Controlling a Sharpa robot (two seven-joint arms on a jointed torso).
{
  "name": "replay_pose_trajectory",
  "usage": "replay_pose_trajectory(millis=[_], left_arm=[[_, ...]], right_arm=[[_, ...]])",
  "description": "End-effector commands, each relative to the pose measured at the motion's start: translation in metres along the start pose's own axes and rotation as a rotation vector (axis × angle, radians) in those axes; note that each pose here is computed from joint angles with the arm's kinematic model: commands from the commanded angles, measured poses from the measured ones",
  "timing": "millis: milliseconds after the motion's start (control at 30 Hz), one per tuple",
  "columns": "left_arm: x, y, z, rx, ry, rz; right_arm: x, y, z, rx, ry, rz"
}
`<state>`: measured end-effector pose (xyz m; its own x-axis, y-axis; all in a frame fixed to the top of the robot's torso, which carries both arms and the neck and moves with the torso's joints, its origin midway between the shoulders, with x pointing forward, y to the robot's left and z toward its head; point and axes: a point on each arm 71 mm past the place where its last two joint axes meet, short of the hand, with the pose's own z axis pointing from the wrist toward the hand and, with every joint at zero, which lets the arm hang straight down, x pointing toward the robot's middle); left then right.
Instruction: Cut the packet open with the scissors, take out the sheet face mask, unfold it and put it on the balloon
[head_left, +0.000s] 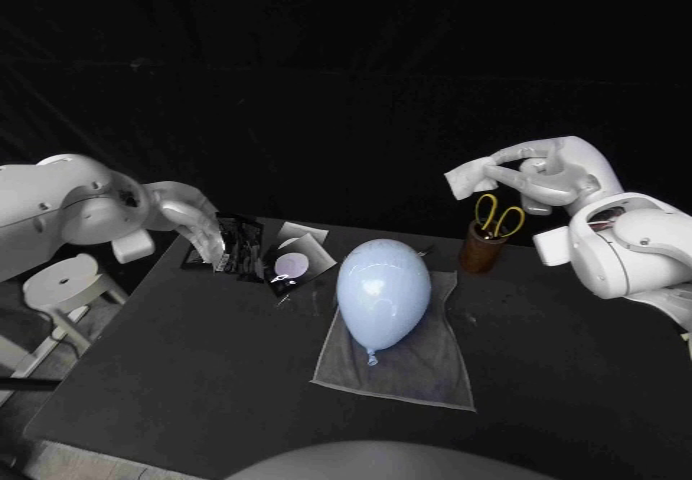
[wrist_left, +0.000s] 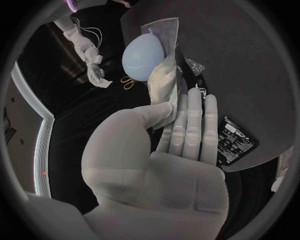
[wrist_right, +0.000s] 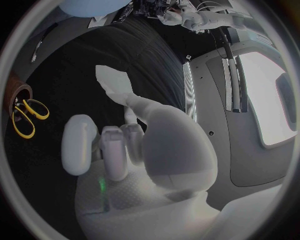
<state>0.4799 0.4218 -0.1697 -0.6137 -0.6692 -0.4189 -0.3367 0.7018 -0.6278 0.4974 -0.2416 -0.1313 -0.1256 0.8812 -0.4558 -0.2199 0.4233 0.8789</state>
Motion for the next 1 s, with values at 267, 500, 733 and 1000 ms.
replay_pose_trajectory(millis=[267, 500, 733, 1000], left_arm=[[-0.0002, 0.0177, 0.0051, -0.240, 0.014, 0.243], [0.0001, 0.0205, 0.0075, -0.332, 0.023, 0.376], [-0.0039, 0.0225, 0.0094, -0.384, 0.013, 0.448], [-0.0018, 0.0172, 0.0153, -0.409, 0.011, 0.515]], right_arm=[[0.006, -0.001, 0.001, -0.011, 0.040, -0.026], [0.009, -0.002, 0.001, -0.010, 0.048, -0.035], [0.010, -0.004, 0.001, -0.007, 0.053, -0.040], [0.011, -0.006, 0.000, -0.002, 0.058, -0.044]])
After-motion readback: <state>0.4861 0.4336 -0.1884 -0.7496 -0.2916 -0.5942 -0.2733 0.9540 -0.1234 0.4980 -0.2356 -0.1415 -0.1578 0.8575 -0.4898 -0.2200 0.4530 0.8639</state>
